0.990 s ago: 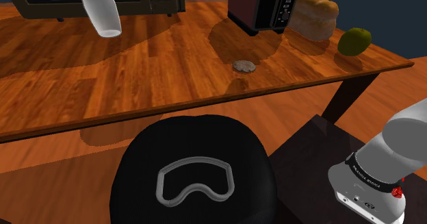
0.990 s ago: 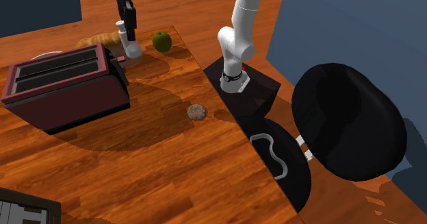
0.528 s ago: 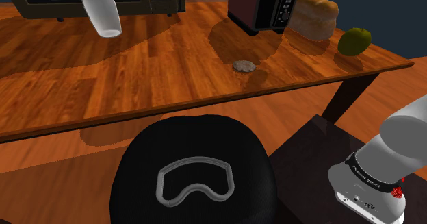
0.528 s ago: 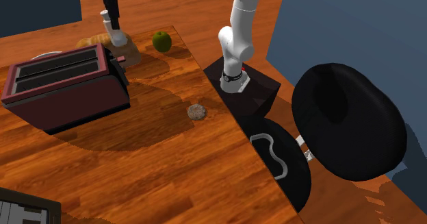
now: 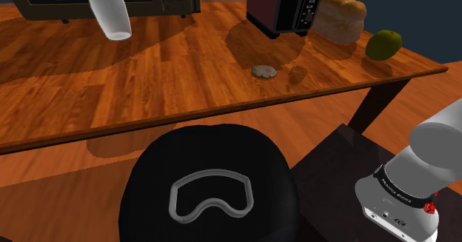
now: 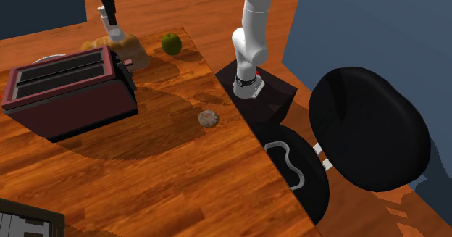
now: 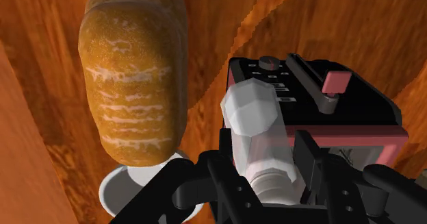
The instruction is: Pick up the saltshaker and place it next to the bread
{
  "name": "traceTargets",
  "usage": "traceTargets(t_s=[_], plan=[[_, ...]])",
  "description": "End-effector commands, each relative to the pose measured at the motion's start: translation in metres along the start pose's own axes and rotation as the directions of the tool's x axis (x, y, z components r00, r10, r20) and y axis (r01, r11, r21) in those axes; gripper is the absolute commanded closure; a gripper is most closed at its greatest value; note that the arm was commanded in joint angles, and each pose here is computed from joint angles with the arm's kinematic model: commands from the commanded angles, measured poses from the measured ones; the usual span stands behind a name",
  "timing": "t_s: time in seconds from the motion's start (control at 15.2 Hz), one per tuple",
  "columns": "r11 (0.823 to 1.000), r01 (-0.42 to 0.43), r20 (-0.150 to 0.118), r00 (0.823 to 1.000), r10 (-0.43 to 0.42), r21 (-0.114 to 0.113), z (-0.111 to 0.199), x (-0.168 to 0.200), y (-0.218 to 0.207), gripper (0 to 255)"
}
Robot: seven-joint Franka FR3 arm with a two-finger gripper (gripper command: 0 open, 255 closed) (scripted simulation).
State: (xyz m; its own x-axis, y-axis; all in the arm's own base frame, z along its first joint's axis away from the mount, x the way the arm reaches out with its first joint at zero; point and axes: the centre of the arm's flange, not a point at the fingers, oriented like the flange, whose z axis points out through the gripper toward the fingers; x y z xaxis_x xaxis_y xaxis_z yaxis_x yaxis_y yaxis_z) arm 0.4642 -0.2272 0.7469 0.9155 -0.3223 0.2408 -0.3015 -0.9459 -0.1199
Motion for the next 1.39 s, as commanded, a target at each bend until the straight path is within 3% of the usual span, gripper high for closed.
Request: traceTargets(t_s=[0.0, 1.32], plan=[[1.0, 0.001, -0.001, 1.0, -0.001, 0.0, 0.01, -0.003, 0.002, 255], [1.0, 0.001, -0.001, 1.0, -0.001, 0.0, 0.112, -0.028, 0.015, 255]])
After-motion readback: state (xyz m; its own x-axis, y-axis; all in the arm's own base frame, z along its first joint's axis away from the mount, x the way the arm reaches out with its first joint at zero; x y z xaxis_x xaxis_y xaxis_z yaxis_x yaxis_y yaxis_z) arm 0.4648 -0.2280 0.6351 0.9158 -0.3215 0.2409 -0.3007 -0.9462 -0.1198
